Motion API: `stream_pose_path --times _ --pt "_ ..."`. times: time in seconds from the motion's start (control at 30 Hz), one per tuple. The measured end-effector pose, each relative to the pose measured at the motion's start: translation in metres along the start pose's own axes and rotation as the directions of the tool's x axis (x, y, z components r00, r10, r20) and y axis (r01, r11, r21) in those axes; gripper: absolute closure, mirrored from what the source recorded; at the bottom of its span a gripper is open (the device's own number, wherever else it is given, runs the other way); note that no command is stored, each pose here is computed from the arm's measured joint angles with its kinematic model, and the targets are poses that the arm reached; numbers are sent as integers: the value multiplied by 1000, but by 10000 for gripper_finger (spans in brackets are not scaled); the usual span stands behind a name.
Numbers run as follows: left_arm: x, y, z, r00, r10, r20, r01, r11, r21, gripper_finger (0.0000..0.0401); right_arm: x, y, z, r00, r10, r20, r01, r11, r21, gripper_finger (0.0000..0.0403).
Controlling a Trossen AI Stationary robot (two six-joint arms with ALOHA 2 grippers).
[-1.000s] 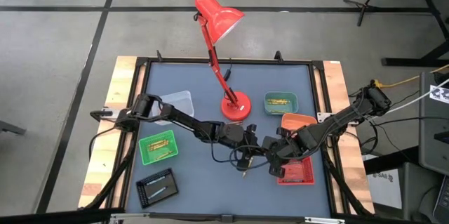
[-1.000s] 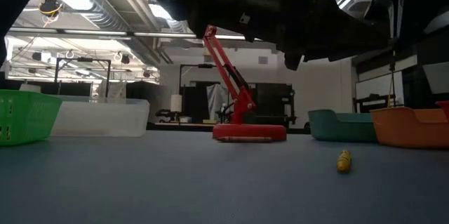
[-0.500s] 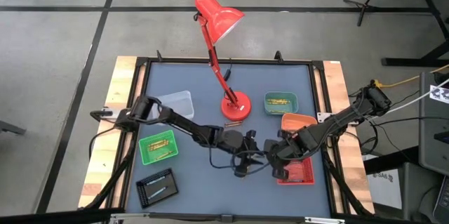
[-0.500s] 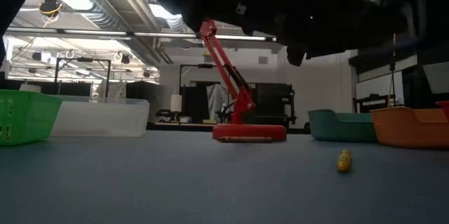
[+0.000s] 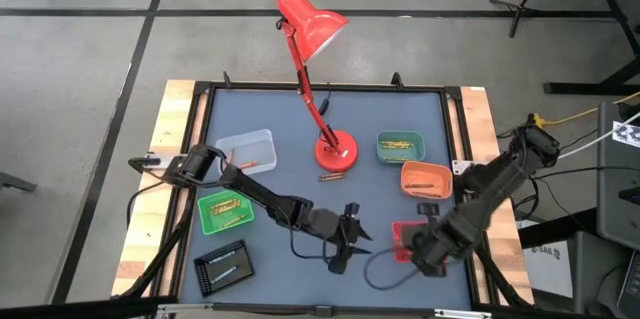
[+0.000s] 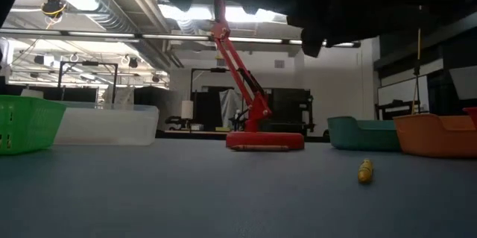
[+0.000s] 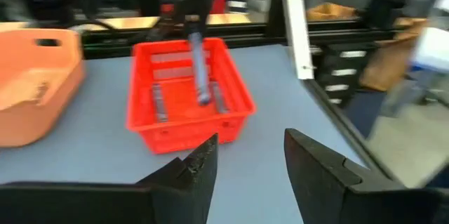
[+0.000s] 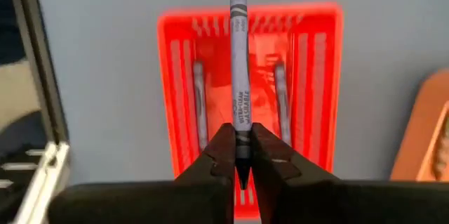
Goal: Sort crayons
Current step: Put the dark blue crayon into the red bin
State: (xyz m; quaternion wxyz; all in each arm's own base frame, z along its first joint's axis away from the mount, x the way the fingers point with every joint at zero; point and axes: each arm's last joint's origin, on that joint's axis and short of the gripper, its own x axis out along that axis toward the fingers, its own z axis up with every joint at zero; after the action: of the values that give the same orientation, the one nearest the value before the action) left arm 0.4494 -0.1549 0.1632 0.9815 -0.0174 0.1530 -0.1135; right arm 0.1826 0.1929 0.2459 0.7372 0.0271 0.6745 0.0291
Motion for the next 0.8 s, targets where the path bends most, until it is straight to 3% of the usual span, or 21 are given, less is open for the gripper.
stream_pose_path --times 0.17,0.3,0.5,0.8 --pt "-2 -9 -1 988 154 16 -154 988 4 256 -1 11 -26 994 -113 6 113 993 -16 386" --pt "-3 -13 -4 971 239 -1 -239 970 -54 257 5 13 -41 985 -174 4 174 985 -21 384" --pt "-5 -18 -17 957 272 -101 -283 951 -125 257 26 14 -57 983 -182 0 182 983 -25 382" --pt "-7 -14 -33 915 327 -237 -370 914 -164 257 39 8 -60 978 -207 6 207 978 -27 372"
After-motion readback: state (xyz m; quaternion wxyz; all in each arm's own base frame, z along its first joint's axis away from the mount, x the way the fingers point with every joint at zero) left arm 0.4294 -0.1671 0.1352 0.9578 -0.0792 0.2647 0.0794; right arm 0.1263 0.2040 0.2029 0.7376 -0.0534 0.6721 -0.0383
